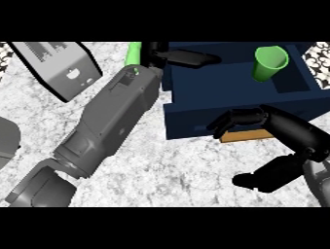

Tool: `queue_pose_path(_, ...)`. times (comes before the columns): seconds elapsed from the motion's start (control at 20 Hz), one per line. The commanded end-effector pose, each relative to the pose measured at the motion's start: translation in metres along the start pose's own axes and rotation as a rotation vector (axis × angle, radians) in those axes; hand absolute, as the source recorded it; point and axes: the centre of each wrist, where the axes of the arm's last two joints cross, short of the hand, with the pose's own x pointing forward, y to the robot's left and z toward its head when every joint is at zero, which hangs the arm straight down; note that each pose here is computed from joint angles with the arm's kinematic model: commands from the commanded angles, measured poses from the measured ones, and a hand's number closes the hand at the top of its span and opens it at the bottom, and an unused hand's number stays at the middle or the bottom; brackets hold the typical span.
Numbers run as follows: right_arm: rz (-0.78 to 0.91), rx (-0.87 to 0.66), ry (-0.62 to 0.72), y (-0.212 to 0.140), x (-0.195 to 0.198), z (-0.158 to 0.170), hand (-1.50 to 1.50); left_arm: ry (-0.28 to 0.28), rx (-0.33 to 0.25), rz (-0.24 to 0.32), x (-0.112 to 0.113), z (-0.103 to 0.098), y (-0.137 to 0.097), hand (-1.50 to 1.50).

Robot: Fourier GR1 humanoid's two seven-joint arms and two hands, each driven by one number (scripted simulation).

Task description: Pick up the cup, place it into the drawer and close the drawer

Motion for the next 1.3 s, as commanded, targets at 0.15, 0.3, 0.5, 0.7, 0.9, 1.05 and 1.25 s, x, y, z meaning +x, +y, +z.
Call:
queue_pose_path(0.15,0.169,-0.021,0.222,0.040,-0.047,-0.008,-1.50,0.001,0.000,0.094,-0.015,0.012,0.011,-1.50)
queue_pose_path(0.3,0.203,-0.004,0.266,0.061,-0.068,-0.031,-1.50,-0.023,0.018,0.096,-0.014,0.009,0.016,-1.50)
queue_pose_path(0.5,0.222,0.071,0.354,0.061,-0.120,-0.026,-1.50,-0.021,0.021,0.127,-0.030,0.028,0.035,-1.50)
queue_pose_path(0.7,0.224,0.049,0.426,0.058,-0.153,-0.043,1.50,-0.039,0.045,0.126,-0.027,0.028,0.066,-1.50)
queue_pose_path(0.9,0.216,-0.036,0.393,0.025,-0.168,-0.046,1.50,-0.031,0.032,0.131,-0.016,0.027,0.084,-1.50)
queue_pose_path(1.05,0.188,-0.141,0.338,-0.010,-0.165,-0.051,1.50,-0.012,0.007,0.154,-0.038,0.051,0.086,-1.50)
queue_pose_path(1.25,0.202,-0.273,0.326,-0.049,-0.159,-0.050,1.50,-0.021,0.007,0.168,-0.029,0.046,0.086,-1.50)
